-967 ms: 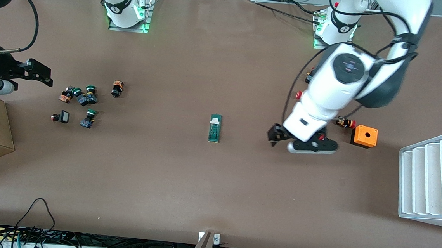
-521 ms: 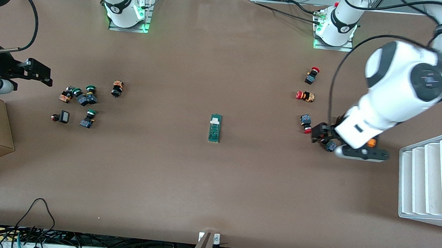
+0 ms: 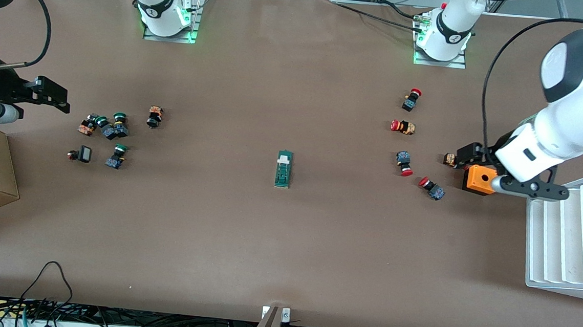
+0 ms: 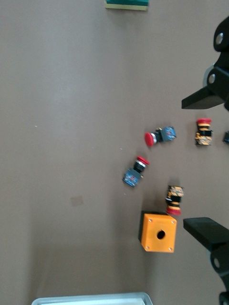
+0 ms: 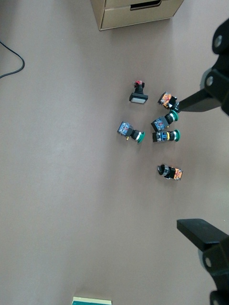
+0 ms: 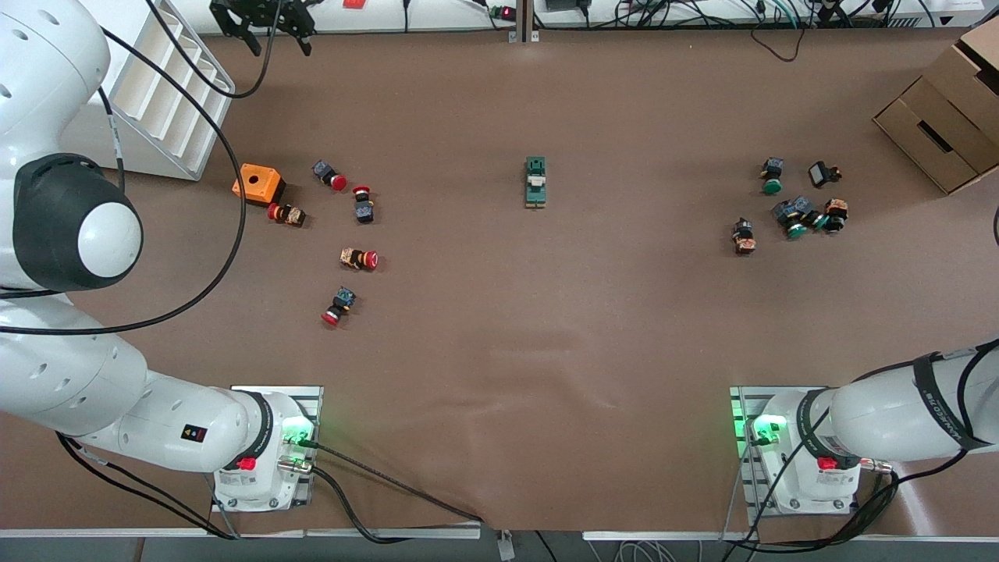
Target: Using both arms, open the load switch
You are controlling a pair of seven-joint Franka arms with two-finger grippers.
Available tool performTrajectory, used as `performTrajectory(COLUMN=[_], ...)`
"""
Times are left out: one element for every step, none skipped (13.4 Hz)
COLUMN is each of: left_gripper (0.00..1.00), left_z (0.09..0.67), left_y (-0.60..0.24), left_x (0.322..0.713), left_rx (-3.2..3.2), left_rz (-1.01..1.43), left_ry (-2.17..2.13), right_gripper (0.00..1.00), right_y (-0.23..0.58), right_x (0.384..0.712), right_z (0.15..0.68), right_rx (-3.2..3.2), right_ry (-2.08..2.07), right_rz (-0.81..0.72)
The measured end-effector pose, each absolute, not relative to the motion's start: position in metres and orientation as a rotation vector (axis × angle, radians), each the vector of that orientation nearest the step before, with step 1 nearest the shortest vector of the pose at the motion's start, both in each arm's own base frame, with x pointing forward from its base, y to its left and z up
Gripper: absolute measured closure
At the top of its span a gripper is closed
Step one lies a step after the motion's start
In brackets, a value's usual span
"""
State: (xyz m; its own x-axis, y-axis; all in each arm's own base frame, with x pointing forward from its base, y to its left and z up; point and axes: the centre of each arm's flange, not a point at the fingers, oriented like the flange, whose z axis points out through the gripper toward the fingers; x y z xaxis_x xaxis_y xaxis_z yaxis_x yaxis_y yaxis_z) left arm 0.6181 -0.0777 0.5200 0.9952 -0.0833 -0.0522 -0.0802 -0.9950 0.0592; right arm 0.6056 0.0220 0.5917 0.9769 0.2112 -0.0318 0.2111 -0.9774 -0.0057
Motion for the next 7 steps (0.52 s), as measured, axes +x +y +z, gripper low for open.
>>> performTrajectory(left_gripper=[0.00,0.00,0.00,0.00,0.00,0.00,0.00], left_z=[0.524,0.527,0.531,0.536,0.543,0.552,0.561], left_y=[-0.071,-0.062,-0.051,-0.037,-0.024,-0.011,0.000], left_x=[0.616,0.614,0.613,0.613,0.612,0.609,0.606], left_rx=[3.082,3.085,3.088,3.092,3.095,3.097,3.097], left_rz=[-0.095,-0.102,-0.106,-0.114,-0.125,-0.138,-0.152], left_ry=[-0.140,-0.141,-0.136,-0.122,-0.103,-0.088,-0.071], right_gripper=[0.00,0.00,0.00,0.00,0.00,0.00,0.00], right_y=[0.022,0.022,0.022,0.022,0.022,0.022,0.022], right_x=[0.606,0.606,0.606,0.605,0.605,0.605,0.605], right_z=[0.592,0.592,0.592,0.592,0.592,0.592,0.592], right_rx=[-3.121,-3.121,-3.121,-3.121,-3.121,-3.121,-3.121], right_ry=[-0.333,-0.334,-0.334,-0.334,-0.334,-0.334,-0.334], right_rz=[0.051,0.052,0.052,0.053,0.053,0.053,0.053])
